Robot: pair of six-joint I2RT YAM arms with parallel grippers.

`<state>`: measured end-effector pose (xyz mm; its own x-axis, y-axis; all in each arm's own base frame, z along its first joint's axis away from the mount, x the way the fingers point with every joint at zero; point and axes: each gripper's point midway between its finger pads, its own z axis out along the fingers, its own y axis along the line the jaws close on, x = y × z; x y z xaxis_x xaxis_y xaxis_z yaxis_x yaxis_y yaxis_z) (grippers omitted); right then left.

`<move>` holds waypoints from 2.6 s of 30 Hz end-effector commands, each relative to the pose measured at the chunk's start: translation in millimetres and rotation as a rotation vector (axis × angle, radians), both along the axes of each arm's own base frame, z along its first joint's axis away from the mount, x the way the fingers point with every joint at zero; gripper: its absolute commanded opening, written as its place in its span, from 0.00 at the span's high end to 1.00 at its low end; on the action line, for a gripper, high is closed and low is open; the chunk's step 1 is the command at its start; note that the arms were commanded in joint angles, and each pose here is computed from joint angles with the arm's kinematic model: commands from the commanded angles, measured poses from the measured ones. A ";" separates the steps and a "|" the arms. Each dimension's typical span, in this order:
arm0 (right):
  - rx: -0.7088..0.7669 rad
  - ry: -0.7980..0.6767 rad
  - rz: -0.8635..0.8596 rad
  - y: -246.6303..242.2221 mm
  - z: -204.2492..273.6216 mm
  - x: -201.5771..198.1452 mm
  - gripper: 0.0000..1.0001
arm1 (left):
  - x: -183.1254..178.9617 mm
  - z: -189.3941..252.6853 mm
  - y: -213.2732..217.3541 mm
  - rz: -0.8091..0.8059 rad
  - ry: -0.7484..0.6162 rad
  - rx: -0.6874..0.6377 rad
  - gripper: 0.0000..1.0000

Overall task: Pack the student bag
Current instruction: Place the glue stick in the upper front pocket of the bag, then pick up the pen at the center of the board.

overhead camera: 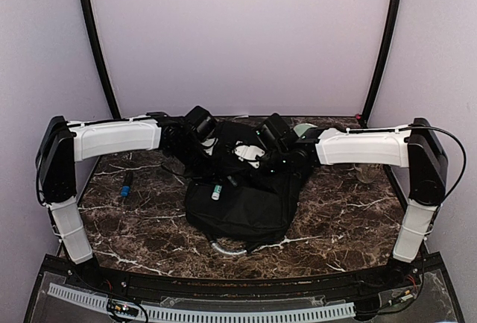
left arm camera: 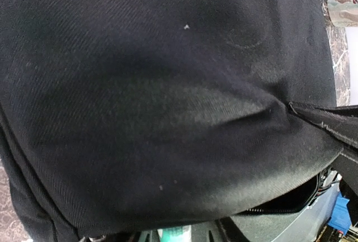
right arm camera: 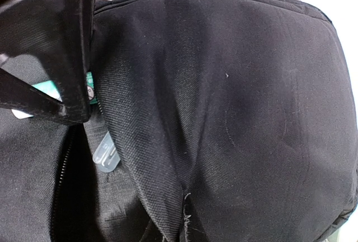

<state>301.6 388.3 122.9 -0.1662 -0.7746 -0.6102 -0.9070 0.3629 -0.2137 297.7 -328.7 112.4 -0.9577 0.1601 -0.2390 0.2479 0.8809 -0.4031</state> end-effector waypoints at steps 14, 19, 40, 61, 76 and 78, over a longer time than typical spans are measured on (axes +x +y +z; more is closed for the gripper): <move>0.069 0.026 0.105 21.6 18.3 -28.4 0.99 | -64.3 20.0 49.7 -0.072 -0.114 -0.025 0.68; 0.065 0.037 0.107 22.7 15.5 -28.9 0.99 | -63.6 23.5 22.2 -0.113 -0.115 -0.156 0.71; 0.063 0.027 0.103 21.2 16.4 -28.0 0.99 | 9.0 0.0 -11.3 -0.059 -0.316 0.003 0.87; 0.071 0.020 0.103 21.0 20.5 -28.0 0.99 | -27.8 63.7 10.5 -0.106 -0.530 -0.181 0.71; 0.068 0.031 0.109 21.6 17.2 -29.5 0.99 | 4.6 77.0 192.8 0.374 -0.576 0.447 0.33; 0.068 0.029 0.110 21.1 18.0 -29.8 0.99 | 7.5 46.2 236.1 0.489 -0.471 0.459 0.33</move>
